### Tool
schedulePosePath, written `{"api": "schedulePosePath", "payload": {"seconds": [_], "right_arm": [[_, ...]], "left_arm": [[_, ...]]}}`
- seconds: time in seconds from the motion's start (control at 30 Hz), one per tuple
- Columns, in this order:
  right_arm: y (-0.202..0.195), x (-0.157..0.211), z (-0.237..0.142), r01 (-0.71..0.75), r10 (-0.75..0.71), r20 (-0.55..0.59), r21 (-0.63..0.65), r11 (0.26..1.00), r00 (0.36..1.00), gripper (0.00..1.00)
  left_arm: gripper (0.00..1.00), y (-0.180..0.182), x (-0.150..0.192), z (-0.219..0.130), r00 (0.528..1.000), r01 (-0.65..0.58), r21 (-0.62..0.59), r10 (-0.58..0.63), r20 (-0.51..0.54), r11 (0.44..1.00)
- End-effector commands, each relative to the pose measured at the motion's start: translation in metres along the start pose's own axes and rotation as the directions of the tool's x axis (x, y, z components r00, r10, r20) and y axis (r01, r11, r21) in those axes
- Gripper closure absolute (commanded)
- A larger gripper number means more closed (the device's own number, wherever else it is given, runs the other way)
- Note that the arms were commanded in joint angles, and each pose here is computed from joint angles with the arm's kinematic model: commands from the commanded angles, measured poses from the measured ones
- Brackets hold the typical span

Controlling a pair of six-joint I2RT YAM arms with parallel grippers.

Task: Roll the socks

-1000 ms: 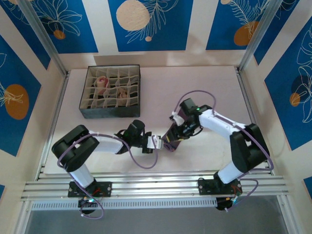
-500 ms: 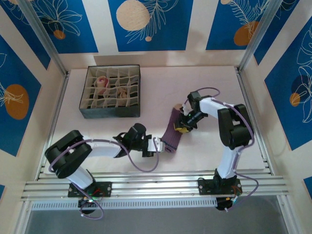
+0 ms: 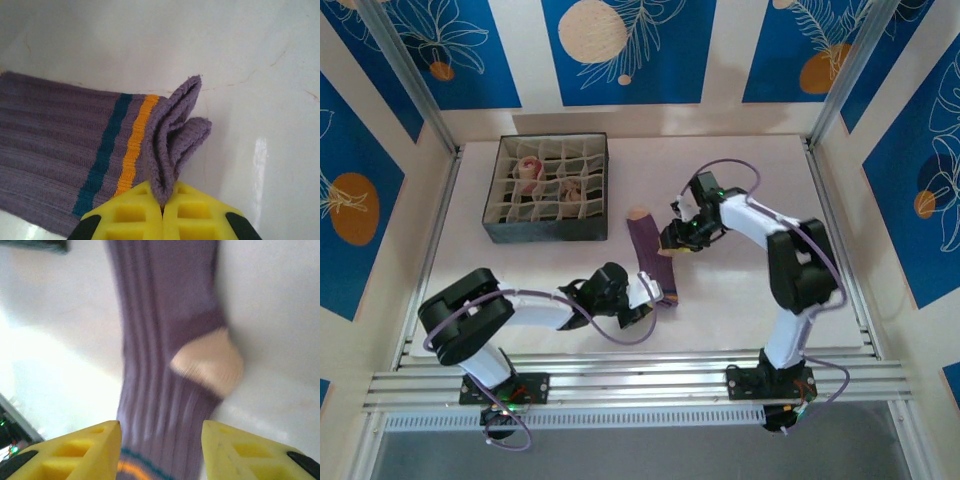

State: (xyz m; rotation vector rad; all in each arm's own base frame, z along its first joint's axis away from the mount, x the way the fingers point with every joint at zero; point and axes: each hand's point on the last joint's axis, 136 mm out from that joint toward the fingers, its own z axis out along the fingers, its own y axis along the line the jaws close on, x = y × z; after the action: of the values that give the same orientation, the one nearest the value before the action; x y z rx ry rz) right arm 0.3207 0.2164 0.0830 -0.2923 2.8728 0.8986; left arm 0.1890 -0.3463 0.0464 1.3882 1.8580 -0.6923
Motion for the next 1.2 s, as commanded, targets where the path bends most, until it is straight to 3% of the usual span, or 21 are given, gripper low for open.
{"api": "schedulePosePath", "payload": {"seconds": [0.0, 0.13, 0.37, 0.7, 0.97, 1.17], "right_arm": [[0.025, 0.023, -0.024, 0.074, -0.066, 0.079, -0.102, 0.992, 0.995, 0.53], [0.040, 0.061, -0.025, 0.083, -0.066, 0.081, -0.233, 0.969, 0.995, 0.51], [0.035, 0.088, -0.001, 0.032, -0.030, 0.009, -0.297, 0.954, 0.999, 0.50], [0.026, 0.101, 0.022, 0.012, -0.026, -0.049, -0.276, 0.961, 0.998, 0.49], [0.011, 0.101, 0.030, -0.036, 0.023, -0.052, -0.258, 0.965, 0.998, 0.49], [0.009, 0.100, 0.036, -0.041, 0.023, -0.078, -0.240, 0.970, 0.997, 0.49]], "left_arm": [[1.00, -0.002, -0.008, 0.006, 0.993, 0.113, 0.040, -0.114, 0.025, 0.993], [1.00, -0.001, -0.011, 0.009, 0.972, 0.230, 0.109, -0.234, 0.031, 0.967], [1.00, -0.002, -0.008, 0.014, 0.909, 0.413, 0.198, -0.415, -0.030, 0.889], [1.00, 0.013, 0.002, 0.015, 0.792, 0.610, 0.163, -0.602, -0.100, 0.775], [1.00, 0.033, 0.020, 0.018, 0.640, 0.768, 0.128, -0.757, -0.132, 0.627], [1.00, 0.035, 0.021, 0.020, 0.603, 0.797, 0.137, -0.786, -0.138, 0.587]]}}
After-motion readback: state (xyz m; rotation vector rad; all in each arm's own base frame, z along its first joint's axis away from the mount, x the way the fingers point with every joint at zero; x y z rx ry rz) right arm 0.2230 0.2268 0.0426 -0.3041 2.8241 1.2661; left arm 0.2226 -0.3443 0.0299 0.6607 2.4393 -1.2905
